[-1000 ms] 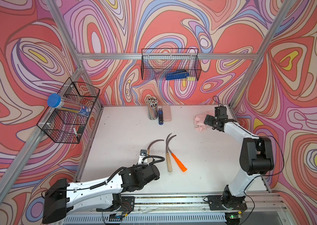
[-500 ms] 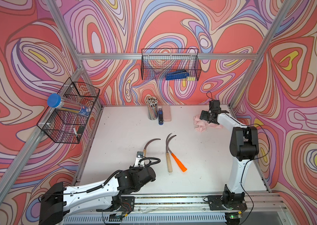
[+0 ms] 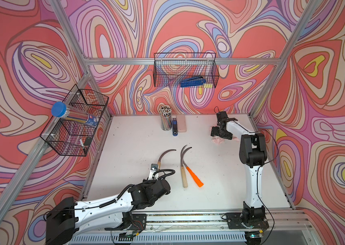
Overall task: Wipe small sickles with rags
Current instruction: Pick up the rag from the center of the board.
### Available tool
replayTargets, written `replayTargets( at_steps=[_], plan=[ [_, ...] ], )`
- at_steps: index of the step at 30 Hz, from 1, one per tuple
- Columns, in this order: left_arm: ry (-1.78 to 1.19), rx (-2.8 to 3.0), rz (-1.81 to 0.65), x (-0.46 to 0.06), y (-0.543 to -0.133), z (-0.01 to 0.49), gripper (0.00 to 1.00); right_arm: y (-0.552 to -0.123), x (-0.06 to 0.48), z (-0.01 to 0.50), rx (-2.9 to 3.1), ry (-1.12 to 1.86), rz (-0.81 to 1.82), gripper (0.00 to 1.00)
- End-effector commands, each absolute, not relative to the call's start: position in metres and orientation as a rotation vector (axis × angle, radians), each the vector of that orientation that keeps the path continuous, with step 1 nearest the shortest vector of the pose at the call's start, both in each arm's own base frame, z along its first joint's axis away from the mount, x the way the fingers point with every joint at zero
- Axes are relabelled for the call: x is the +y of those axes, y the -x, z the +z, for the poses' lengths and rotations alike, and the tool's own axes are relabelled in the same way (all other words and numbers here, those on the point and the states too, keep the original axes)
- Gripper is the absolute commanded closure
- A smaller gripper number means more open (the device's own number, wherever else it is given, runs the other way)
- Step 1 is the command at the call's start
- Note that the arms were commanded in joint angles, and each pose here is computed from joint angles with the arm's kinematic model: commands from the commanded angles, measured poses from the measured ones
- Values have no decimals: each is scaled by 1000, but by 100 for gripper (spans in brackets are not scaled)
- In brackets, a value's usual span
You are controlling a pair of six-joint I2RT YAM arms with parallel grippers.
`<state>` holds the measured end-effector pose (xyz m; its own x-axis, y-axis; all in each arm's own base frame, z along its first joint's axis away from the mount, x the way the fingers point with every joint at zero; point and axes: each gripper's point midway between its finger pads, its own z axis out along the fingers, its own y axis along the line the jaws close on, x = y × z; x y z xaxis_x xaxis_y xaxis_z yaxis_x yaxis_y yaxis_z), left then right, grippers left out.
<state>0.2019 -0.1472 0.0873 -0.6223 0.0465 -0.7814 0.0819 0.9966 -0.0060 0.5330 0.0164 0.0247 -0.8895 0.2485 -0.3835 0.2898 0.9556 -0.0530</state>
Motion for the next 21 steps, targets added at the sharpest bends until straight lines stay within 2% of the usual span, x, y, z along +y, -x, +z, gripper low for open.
replayTargets(
  at_steps=[1, 6, 11, 14, 17, 21],
  plan=[
    [-101, 2241, -53, -149, -205, 87, 100, -503, 9, -21, 2892, -397, -246, 6],
    [-111, 2228, -71, -151, -206, 93, 100, -508, 12, -20, 2885, -369, -229, 29],
    [-107, 2216, -93, -149, -205, 97, 100, -515, 14, -14, 2871, -325, -210, 74],
    [-126, 2212, -98, -153, -207, 95, 100, -518, 16, 7, 2825, -312, -184, 92],
    [-156, 2183, -114, -163, -216, 97, 100, -516, 15, 37, 2750, -306, -189, 100],
    [-155, 2152, -141, -168, -230, 99, 100, -505, 19, 81, 2653, -298, -227, 100]
  ],
)
